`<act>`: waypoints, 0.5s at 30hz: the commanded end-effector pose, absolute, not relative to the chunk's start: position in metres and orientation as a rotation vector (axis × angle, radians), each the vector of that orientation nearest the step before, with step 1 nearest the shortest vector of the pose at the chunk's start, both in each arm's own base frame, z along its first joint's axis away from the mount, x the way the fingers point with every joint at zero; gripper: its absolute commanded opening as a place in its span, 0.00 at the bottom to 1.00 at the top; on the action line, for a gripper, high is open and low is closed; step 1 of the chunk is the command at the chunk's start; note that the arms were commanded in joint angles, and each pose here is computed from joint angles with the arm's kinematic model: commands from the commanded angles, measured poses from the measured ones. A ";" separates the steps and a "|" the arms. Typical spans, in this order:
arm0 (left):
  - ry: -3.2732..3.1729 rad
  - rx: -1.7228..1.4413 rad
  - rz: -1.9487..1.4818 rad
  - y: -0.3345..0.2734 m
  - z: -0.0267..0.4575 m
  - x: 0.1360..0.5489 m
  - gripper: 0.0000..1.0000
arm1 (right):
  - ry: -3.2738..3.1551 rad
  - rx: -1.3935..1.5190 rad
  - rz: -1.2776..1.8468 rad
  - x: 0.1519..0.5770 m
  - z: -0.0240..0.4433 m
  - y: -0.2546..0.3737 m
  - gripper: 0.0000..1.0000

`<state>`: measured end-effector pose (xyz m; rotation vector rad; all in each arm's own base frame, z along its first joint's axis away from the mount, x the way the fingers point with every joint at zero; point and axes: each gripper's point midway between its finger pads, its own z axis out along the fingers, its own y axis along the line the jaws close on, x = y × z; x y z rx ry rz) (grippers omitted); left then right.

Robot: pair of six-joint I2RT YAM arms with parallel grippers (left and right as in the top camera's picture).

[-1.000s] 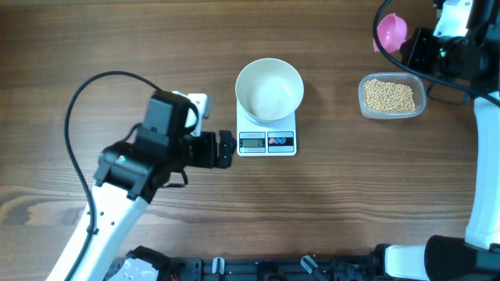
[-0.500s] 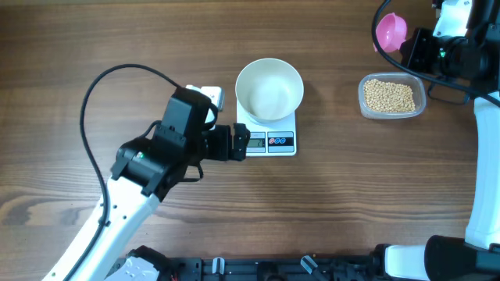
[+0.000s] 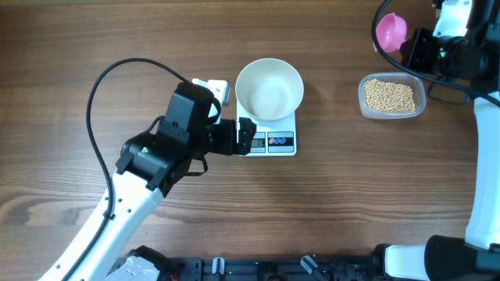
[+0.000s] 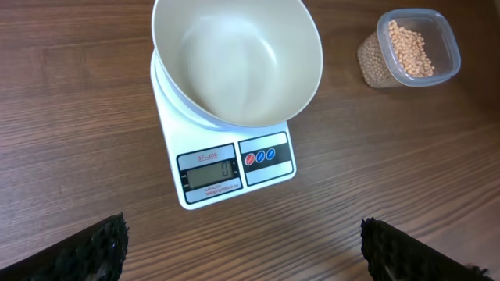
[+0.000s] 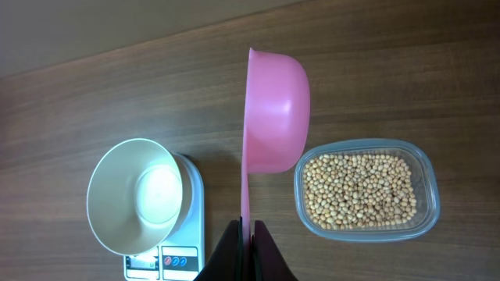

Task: Scoop item into bowl and weigh 150g on scale

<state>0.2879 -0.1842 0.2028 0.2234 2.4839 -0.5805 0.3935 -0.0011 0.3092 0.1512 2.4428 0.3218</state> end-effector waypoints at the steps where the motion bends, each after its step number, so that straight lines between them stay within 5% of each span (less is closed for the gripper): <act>1: 2.466 0.260 -0.645 -0.194 0.212 0.286 1.00 | 2.439 0.125 0.302 0.396 0.310 -0.002 0.04; 15: 2.512 0.255 -0.624 -0.190 0.204 0.279 1.00 | 2.475 0.132 0.307 0.389 0.304 -0.001 0.04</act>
